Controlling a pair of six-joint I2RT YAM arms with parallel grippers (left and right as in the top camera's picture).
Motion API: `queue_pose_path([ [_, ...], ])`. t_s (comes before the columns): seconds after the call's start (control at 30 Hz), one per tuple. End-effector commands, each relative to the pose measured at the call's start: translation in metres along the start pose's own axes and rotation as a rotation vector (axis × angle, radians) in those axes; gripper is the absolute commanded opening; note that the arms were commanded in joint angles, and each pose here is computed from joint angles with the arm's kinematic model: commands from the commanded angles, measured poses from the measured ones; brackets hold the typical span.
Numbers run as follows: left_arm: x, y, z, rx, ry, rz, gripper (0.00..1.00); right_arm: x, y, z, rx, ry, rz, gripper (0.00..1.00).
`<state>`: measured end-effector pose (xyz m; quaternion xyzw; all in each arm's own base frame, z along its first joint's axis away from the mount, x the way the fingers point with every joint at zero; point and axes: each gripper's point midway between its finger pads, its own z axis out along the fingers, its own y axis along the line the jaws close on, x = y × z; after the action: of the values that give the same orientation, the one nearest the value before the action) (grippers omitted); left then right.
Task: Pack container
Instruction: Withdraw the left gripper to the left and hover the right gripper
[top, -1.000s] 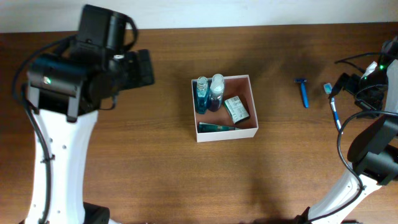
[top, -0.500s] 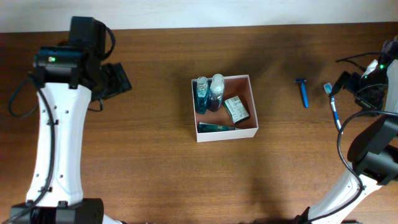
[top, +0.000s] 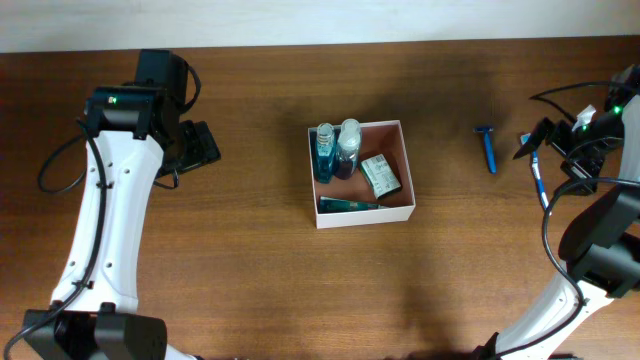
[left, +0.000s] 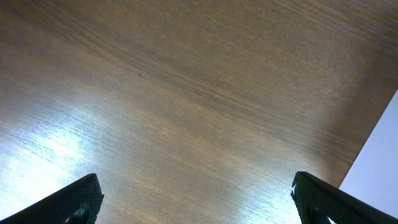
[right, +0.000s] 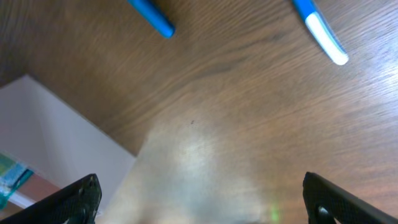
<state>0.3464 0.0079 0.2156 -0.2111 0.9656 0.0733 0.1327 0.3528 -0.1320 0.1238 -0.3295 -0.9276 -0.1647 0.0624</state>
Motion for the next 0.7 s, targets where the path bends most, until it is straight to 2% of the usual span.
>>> queue_pose_path([
  [0.0, 0.000, 0.001, 0.004, -0.012, 0.005, -0.009, 0.99, 0.016, 0.015, -0.029, -0.053, -0.057, -0.091, 0.98],
  [0.2, 0.000, 0.001, 0.004, -0.012, 0.005, -0.009, 0.99, 0.056, 0.027, -0.088, -0.066, -0.213, -0.204, 0.99],
  [0.4, 0.000, 0.001, 0.004, -0.012, 0.005, -0.009, 0.99, 0.098, 0.041, -0.152, -0.088, -0.462, -0.286, 0.99],
  [0.53, 0.000, 0.001, 0.004, -0.012, 0.005, -0.009, 0.99, 0.100, 0.047, -0.175, -0.096, -0.587, -0.327, 0.98],
  [0.67, 0.000, 0.001, 0.004, -0.012, 0.005, -0.009, 0.99, 0.089, 0.053, -0.165, -0.082, -0.562, -0.391, 0.98],
])
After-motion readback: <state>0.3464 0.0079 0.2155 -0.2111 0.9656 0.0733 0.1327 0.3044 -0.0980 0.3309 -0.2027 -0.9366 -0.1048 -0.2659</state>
